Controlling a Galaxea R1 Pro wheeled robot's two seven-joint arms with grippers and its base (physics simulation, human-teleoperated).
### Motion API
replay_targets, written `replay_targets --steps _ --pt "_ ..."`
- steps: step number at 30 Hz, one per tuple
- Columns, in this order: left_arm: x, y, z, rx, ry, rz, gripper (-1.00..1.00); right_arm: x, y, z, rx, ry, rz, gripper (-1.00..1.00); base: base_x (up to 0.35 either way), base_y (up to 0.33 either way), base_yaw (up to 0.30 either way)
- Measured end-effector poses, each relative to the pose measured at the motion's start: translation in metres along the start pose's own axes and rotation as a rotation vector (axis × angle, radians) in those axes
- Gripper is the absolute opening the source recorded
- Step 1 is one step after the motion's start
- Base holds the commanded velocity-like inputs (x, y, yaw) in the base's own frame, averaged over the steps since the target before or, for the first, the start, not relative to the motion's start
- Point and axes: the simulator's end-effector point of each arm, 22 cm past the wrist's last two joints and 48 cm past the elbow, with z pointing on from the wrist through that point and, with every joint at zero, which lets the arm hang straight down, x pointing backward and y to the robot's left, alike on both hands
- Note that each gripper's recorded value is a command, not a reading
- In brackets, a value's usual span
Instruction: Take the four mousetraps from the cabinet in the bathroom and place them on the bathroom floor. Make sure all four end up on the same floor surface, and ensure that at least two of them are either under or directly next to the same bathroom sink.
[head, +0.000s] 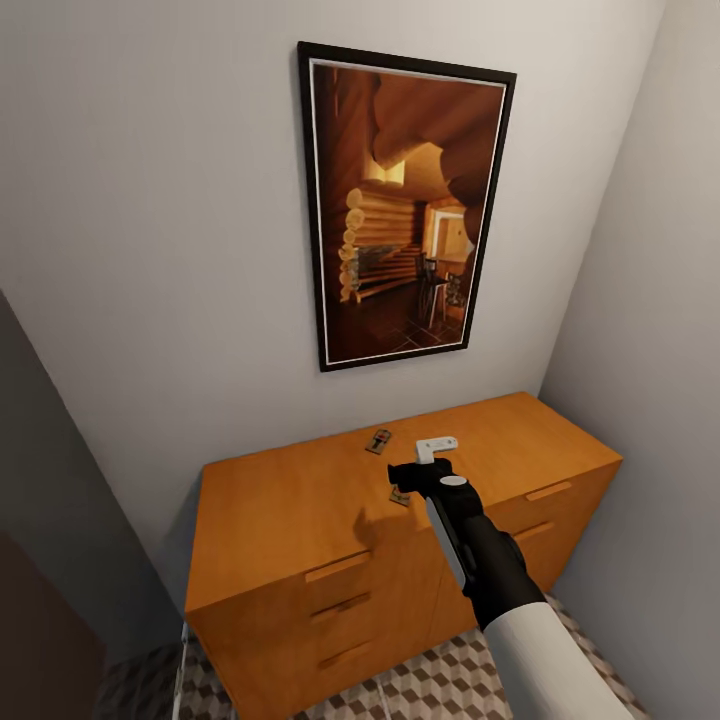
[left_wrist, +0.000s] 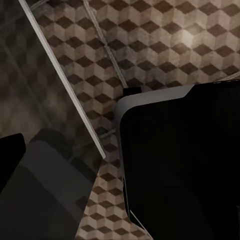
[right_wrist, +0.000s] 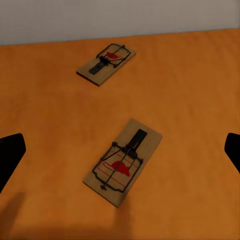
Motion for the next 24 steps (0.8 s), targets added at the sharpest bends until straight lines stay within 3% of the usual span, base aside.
replay_targets --steps 24 --pt "0.0002 -0.0002 0.0 0.0 0.001 0.0 1.0 0.0002 0.0001 0.0 0.0 0.0 0.0 1.0 0.0 0.0 -0.142"
